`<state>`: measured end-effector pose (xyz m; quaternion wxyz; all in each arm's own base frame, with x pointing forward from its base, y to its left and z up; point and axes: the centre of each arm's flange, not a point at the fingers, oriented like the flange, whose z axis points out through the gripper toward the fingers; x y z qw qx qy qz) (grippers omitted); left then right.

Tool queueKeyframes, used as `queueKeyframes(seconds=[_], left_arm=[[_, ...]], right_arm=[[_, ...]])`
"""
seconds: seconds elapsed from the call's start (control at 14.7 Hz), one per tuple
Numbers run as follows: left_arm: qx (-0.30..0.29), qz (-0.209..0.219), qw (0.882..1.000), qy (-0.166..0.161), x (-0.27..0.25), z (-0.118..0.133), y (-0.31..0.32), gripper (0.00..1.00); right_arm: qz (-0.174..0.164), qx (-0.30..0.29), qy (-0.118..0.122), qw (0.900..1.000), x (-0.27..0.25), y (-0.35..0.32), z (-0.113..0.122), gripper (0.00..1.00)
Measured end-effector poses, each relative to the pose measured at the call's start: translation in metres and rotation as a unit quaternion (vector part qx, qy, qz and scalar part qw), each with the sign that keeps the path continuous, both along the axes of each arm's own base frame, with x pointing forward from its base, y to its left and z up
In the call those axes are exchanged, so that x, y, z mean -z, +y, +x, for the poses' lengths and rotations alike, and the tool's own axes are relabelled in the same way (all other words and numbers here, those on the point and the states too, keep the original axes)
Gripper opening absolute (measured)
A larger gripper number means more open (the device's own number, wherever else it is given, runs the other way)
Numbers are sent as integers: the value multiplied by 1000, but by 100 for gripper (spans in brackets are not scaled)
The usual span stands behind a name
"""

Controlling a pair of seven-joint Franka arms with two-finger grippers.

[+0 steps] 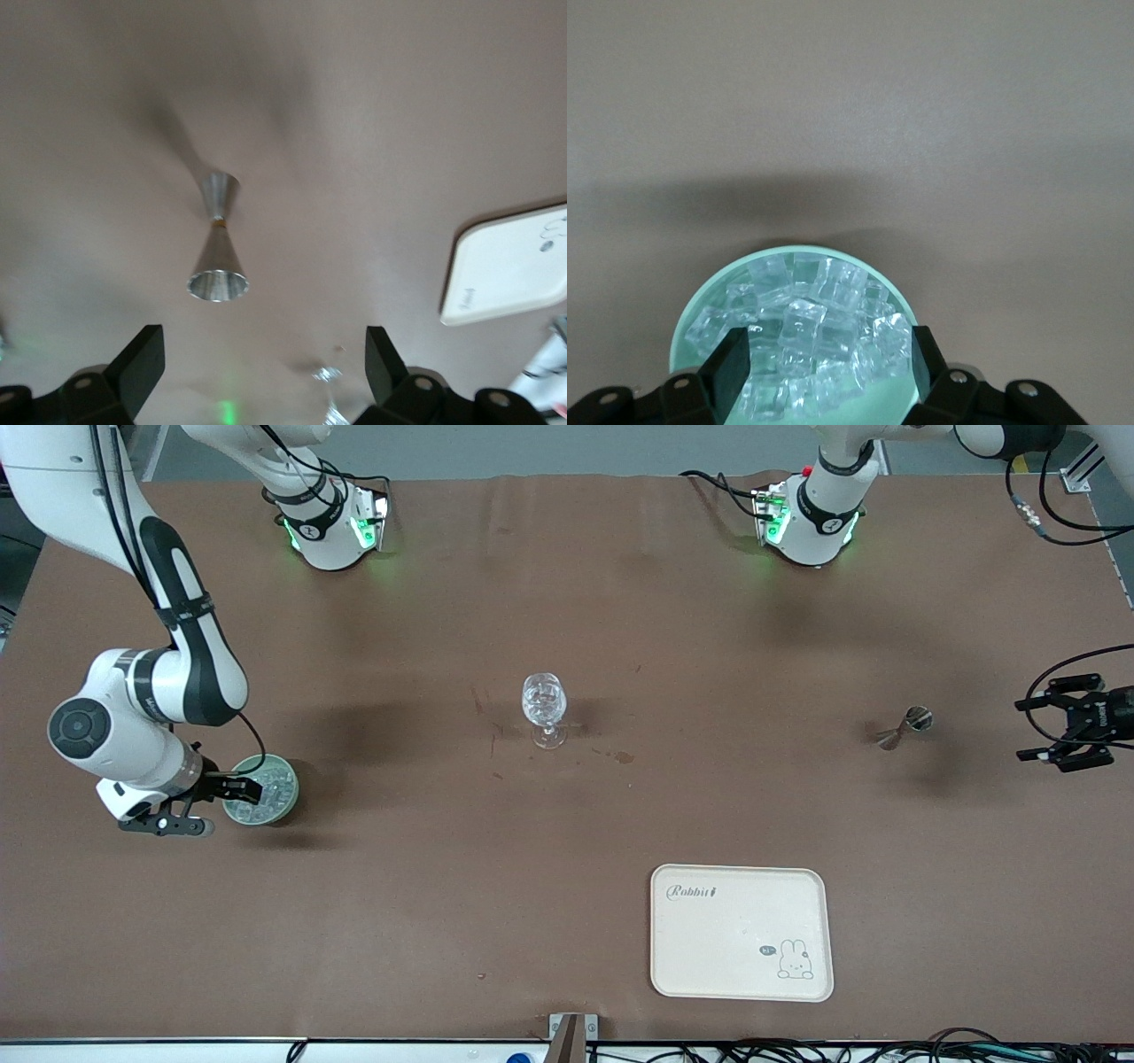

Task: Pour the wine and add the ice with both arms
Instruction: 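Grasp ice cubes with the right gripper while the left gripper grasps the jigger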

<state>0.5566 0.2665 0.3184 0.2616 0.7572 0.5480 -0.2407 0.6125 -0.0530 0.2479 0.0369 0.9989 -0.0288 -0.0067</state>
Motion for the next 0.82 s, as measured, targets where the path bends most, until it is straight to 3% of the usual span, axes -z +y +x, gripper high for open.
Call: queueKeyframes(seconds=[0.34, 0.82], left_arm=[[-36, -41, 998, 23, 52, -9, -7, 100], [-61, -61, 994, 62, 118, -17, -15, 100]], right_arm=[[1, -2, 10, 1000, 15, 2, -4, 68], [2, -4, 14, 1000, 29, 4, -8, 53]])
